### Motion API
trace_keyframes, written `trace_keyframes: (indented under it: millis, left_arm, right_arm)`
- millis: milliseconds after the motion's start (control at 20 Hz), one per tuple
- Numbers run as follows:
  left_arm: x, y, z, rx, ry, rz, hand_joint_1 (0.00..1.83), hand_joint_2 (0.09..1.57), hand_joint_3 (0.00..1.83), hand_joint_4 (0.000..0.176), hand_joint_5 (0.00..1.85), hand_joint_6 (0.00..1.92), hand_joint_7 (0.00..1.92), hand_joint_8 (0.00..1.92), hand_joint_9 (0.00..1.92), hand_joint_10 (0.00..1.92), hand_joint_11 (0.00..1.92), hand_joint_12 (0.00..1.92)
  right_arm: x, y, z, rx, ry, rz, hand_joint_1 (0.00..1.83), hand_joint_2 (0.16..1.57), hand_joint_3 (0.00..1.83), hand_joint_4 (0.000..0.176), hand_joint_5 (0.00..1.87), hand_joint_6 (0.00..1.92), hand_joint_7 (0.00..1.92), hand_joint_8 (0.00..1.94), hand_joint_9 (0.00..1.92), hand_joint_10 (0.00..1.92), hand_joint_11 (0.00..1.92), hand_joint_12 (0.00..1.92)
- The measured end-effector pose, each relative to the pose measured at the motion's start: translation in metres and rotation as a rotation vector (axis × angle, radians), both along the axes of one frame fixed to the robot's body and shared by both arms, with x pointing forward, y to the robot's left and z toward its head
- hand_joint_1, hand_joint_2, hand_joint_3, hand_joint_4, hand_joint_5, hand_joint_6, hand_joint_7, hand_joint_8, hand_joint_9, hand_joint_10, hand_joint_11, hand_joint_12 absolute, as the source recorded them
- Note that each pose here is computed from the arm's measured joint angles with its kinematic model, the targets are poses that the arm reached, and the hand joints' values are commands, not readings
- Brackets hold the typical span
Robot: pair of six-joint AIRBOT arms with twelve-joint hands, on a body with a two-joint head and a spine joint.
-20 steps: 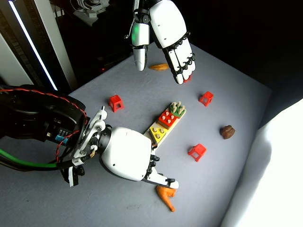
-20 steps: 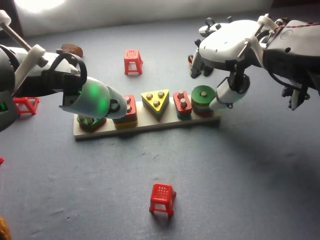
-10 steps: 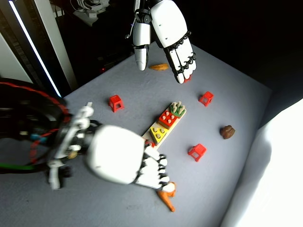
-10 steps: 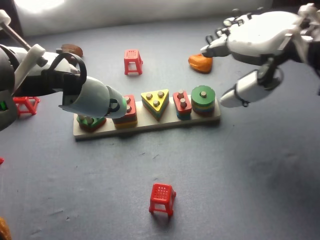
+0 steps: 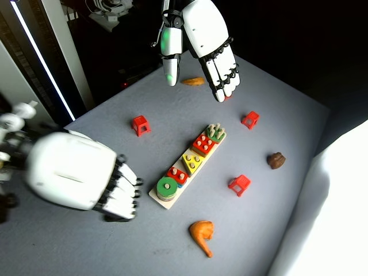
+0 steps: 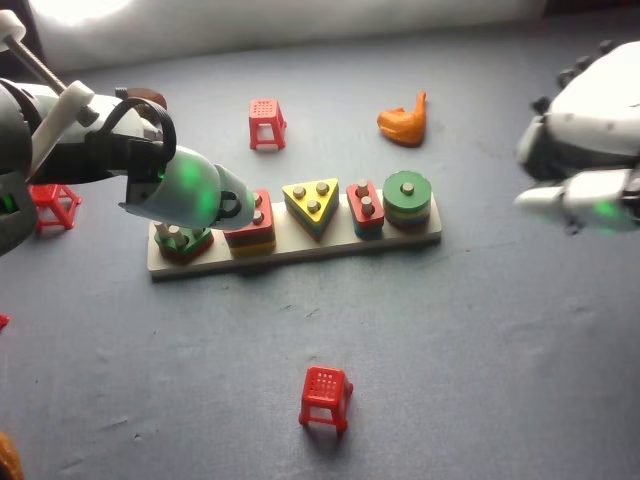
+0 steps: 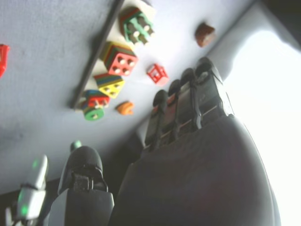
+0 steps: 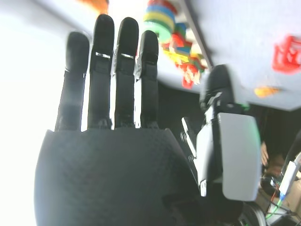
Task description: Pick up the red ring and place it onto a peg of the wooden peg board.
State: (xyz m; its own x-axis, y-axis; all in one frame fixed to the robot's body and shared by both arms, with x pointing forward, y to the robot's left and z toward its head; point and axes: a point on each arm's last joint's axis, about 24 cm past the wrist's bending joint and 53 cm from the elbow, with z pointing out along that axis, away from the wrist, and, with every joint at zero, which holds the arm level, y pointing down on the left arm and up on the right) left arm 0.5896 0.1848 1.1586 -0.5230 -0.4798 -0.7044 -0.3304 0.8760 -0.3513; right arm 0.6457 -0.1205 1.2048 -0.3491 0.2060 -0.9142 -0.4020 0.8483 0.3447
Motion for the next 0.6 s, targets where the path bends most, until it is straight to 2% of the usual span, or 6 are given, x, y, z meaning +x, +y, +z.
trace_keyframes:
  millis: [150,250,500,600]
  left_arm:
    - [0.0,-0.001,0.0,-0.002,0.0,-0.002,0.0,1.2,0.0,0.0,0.01,0.0,0.0,0.0,0.0,0.0,0.0,0.0]
    - [0.0,-0.001,0.0,-0.002,0.0,-0.002,0.0,1.19,0.0,0.0,0.01,0.0,0.0,0.0,0.0,0.0,0.0,0.0]
    - [0.0,0.0,0.0,-0.001,0.001,-0.001,0.0,1.19,0.0,0.0,0.03,0.01,0.0,0.0,0.0,0.0,0.02,0.01]
    - [0.0,0.0,0.0,-0.001,0.001,0.0,0.0,1.19,0.0,0.0,0.02,0.0,0.0,0.0,0.0,0.0,0.02,0.01]
  right_arm:
    - [-0.012,-0.003,0.014,0.002,-0.025,0.01,0.36,1.56,0.01,0.0,0.91,1.92,0.9,1.94,0.87,1.92,0.89,1.92]
    - [-0.016,-0.003,0.016,-0.004,-0.029,0.019,0.41,1.54,0.0,0.0,0.91,1.92,0.93,1.94,0.91,1.92,0.96,1.92]
    - [-0.017,-0.001,0.016,-0.007,-0.029,0.029,0.44,1.53,0.0,0.0,0.91,1.92,0.92,1.94,0.9,1.92,0.94,1.92]
    - [-0.02,0.004,0.017,0.001,-0.025,0.054,0.36,1.55,0.0,0.0,0.92,1.92,0.95,1.94,0.93,1.92,0.95,1.92]
